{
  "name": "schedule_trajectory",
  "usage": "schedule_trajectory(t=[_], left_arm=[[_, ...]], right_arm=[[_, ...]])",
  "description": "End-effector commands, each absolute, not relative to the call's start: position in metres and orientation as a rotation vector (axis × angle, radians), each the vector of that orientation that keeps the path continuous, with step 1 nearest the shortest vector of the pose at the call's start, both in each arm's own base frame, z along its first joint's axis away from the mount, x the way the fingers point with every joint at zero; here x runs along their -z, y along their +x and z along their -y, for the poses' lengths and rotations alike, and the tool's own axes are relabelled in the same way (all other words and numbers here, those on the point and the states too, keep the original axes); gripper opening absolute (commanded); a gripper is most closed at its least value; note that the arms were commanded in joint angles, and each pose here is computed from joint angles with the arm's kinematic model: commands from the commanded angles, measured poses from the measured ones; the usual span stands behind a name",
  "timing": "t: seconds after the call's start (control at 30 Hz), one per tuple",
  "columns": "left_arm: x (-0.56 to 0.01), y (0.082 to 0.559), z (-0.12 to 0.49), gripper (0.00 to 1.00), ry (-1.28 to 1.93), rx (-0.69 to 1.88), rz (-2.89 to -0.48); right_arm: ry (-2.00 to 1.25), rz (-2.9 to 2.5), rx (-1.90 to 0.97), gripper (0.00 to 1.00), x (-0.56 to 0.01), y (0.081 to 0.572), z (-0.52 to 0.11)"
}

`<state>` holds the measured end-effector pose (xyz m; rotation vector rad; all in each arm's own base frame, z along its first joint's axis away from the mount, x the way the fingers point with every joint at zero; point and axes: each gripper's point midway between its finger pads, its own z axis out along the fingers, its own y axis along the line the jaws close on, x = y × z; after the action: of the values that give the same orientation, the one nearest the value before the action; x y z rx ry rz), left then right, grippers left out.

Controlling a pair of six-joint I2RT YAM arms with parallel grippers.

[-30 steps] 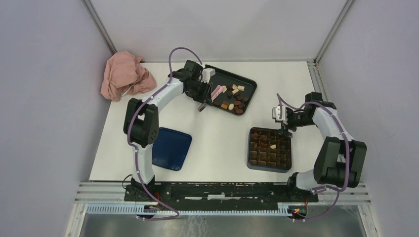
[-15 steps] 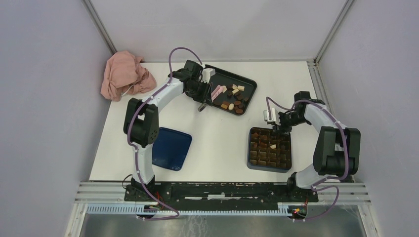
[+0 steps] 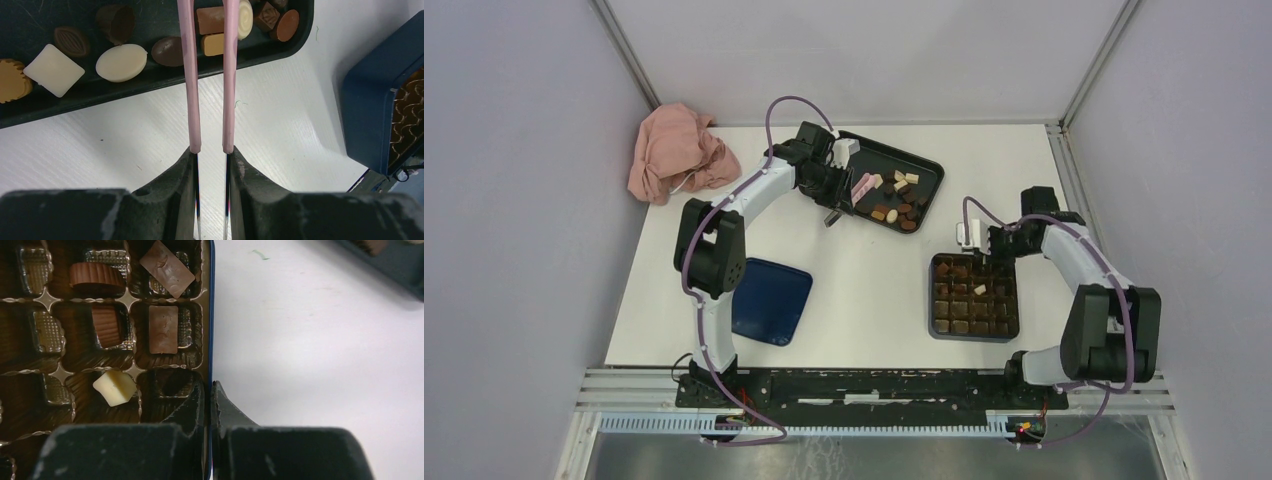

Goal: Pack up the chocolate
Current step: Adjust the packing box at the center of the board.

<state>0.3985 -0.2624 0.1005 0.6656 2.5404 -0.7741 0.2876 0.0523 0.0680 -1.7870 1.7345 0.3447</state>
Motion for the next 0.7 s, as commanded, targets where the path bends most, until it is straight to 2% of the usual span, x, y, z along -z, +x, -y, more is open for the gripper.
schedule_trajectory(t=[0.0, 0.13, 0.27, 0.67], left_arm=[[-0.117, 0.405, 0.262, 0.02, 0.666, 0.784, -2.486], [-0.118, 0.405, 0.262, 0.02, 0.672, 0.779, -2.48], [-0.122, 0.406, 0.262, 0.02, 0.677, 0.778, -2.464], [-0.132, 0.394, 0.266, 0.02, 0.688, 0.858, -2.446]], right_arm=[[-1.694, -1.595, -0.118, 0.0, -0.117, 0.318, -0.056], [-1.634, -1.534, -0.02, 0.0, -0.142, 0.325, -0.058], [-1.614, -1.522, -0.036, 0.0, -0.146, 0.324, -0.067], [-1.455, -1.879, -0.37, 0.0, -0.087, 0.346, -0.073]])
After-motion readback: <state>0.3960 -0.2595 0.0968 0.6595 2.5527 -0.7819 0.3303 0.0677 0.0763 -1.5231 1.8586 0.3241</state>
